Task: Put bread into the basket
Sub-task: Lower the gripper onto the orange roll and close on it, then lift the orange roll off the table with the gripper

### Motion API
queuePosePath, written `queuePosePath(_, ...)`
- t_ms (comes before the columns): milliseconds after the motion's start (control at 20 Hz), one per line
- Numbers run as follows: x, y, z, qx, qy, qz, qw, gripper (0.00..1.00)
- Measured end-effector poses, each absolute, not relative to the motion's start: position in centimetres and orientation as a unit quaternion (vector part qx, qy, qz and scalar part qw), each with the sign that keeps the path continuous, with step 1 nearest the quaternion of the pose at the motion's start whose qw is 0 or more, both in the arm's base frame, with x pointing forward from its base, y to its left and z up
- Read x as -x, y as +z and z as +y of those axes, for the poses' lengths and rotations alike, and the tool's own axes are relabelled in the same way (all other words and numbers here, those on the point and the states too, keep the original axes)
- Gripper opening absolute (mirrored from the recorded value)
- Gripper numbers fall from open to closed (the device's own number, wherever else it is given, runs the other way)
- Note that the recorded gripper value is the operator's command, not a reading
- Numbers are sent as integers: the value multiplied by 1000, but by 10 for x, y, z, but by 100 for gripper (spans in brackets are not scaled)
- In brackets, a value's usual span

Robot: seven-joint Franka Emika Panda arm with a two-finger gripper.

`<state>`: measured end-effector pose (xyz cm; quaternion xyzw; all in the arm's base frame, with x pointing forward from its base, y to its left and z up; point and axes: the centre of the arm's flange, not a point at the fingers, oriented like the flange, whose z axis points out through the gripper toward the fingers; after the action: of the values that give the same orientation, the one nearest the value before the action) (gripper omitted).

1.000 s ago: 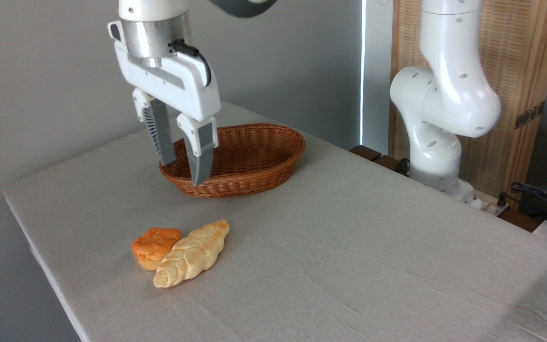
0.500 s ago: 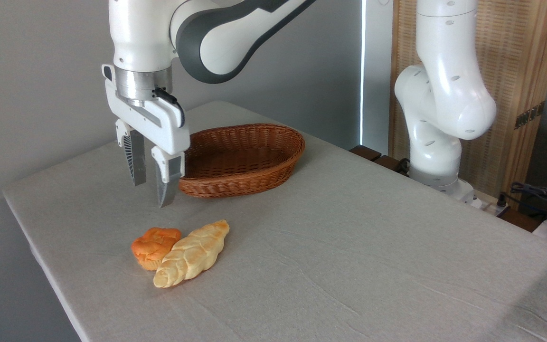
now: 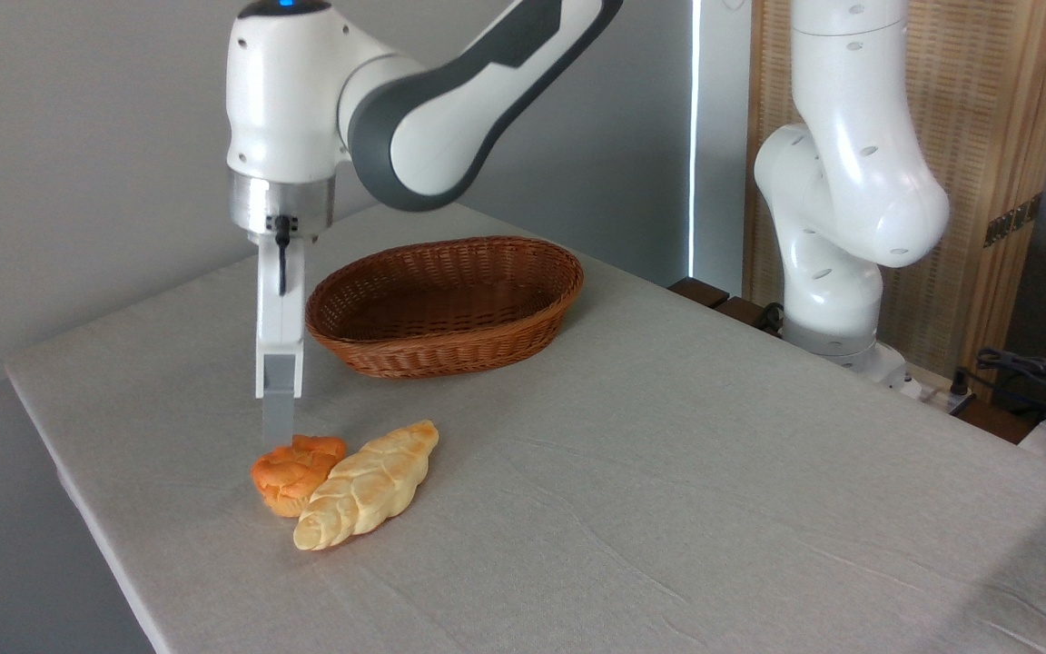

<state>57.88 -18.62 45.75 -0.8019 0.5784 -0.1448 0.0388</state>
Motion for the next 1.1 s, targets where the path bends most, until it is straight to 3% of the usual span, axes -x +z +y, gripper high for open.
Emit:
queuePosePath(150, -578, 446, -184, 772, -133, 620, 46, 100)
queuePosePath(400, -578, 436, -178, 742, -104, 656, 94, 100)
queuePosePath(600, -578, 423, -178, 737, -102, 661, 99, 98)
queuePosePath(700, -579, 421, -179, 737, -101, 661, 98, 80)
queuePosePath(850, -579, 420, -179, 736, -103, 661, 98, 39)
queuePosePath(950, -579, 420, -180, 736, -105, 662, 99, 28)
queuePosePath(1100, -579, 420, -181, 735, -106, 662, 99, 25)
